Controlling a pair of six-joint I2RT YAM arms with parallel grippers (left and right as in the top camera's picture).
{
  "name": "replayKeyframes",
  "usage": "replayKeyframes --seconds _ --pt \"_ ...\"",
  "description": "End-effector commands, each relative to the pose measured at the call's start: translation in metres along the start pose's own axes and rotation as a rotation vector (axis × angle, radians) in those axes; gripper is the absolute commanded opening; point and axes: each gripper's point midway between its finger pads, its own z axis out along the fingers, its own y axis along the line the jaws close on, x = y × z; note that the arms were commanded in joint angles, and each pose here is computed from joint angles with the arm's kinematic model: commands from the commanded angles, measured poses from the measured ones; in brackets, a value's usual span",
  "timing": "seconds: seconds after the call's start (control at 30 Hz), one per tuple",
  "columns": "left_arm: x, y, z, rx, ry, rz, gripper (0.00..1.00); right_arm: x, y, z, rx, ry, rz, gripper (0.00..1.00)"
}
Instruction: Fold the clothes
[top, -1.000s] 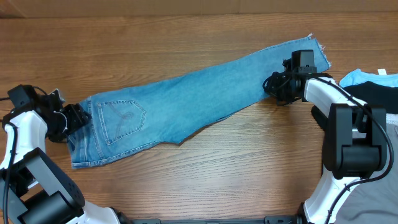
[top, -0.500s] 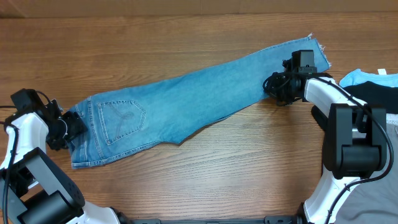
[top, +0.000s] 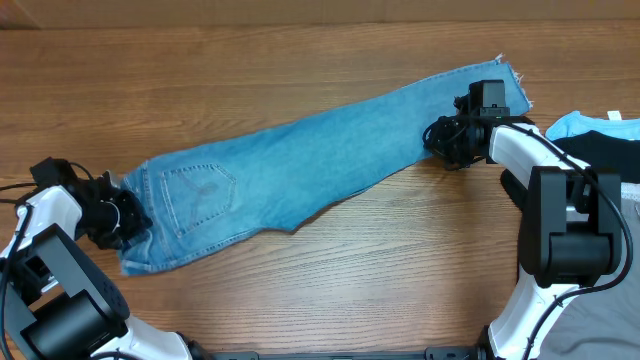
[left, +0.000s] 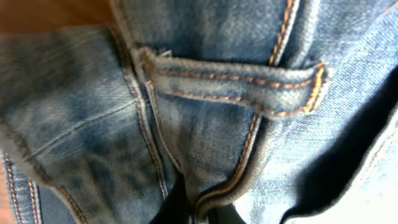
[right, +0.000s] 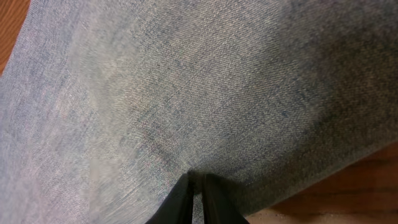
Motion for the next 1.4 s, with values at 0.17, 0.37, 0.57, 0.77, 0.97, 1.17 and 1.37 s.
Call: replayKeyframes --seconds 0.17,0.37,0.57,0.77,0.97,1.17,1.37 --pt "0.009 -0.014 -0.042 0.073 0.083 -0.039 0.04 0.023 -0.014 0.017 0.039 0.083 0.030 0.11" --pt "0.026 -0.023 -0.068 0.079 0.172 -0.049 0.04 0.023 -0.015 0.017 0.040 0.083 0.030 0.11" --pt "0.053 -0.026 -0.076 0.087 0.287 -0.054 0.04 0.024 -0.018 0.017 0.056 0.085 0.033 0.11" --pt "0.065 -0.001 -0.079 -0.082 0.335 -0.126 0.06 0.027 -0.020 0.016 0.066 0.093 0.037 0.11" --pt "0.070 0.019 -0.081 -0.218 0.348 -0.194 0.14 0.026 -0.021 0.016 0.072 0.091 0.037 0.11" --pt "0.076 0.021 -0.084 -0.234 0.371 -0.200 0.04 0.027 -0.025 0.016 0.093 0.090 0.038 0.11" --pt "0.081 0.030 -0.089 -0.303 0.387 -0.238 0.04 0.027 -0.025 0.016 0.094 0.091 0.039 0.11"
